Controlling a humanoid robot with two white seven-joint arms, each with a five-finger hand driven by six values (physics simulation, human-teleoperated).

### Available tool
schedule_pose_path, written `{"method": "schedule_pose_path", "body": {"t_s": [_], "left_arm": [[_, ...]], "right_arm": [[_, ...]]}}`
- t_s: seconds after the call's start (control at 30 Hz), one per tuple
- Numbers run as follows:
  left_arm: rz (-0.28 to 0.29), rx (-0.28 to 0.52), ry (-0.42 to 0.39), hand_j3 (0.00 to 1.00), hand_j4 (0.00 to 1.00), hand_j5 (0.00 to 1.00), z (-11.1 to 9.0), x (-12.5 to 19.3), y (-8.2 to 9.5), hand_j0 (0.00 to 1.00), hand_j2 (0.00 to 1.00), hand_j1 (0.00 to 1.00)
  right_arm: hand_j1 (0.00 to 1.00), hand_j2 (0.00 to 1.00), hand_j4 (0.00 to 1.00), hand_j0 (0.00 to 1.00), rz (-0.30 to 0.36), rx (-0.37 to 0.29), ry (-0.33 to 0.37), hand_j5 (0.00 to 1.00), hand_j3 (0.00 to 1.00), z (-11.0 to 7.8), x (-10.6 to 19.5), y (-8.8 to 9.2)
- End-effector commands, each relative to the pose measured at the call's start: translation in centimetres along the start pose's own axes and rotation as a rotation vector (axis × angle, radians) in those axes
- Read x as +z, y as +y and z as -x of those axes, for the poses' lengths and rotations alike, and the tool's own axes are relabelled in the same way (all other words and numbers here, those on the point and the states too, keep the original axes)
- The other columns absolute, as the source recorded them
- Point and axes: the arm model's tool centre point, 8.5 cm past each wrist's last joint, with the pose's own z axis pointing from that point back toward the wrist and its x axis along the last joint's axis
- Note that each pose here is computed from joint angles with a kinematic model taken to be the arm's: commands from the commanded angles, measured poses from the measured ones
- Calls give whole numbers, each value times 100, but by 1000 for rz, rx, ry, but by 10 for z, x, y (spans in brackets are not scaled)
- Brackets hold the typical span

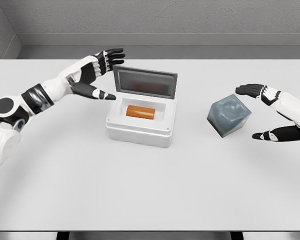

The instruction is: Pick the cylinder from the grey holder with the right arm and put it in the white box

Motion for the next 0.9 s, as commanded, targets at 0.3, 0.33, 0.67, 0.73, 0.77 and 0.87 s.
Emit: {"method": "schedule_pose_path", "body": {"t_s": [0.3, 0.33, 0.67, 0.73, 0.77, 0.87], "left_arm": [[-7, -15, 2, 100, 100, 100, -4, 20, 0, 100, 100, 100], [-10, -11, 13, 100, 100, 100, -1, 26, 0, 100, 100, 100], [-66, -89, 39, 100, 100, 100, -15, 63, 26, 100, 100, 100], [-98, -130, 86, 100, 100, 100, -22, 88, 43, 100, 100, 100], [-116, -154, 112, 100, 100, 100, -27, 102, 52, 100, 100, 100], [-153, -173, 154, 100, 100, 100, -29, 126, 63, 100, 100, 100]], "right_arm": [[100, 100, 100, 100, 5, -7, -3, 100, 100, 0, 0, -1], [100, 100, 100, 100, 5, -7, -3, 100, 100, 0, 0, -1], [100, 100, 100, 100, 7, -5, -7, 100, 100, -1, -1, -2], [100, 100, 100, 100, 8, -5, -5, 100, 100, -1, 0, -2], [100, 100, 100, 100, 8, -5, -5, 100, 100, -1, 0, -2], [100, 100, 100, 100, 9, -4, -6, 100, 100, -1, 0, -2]]}}
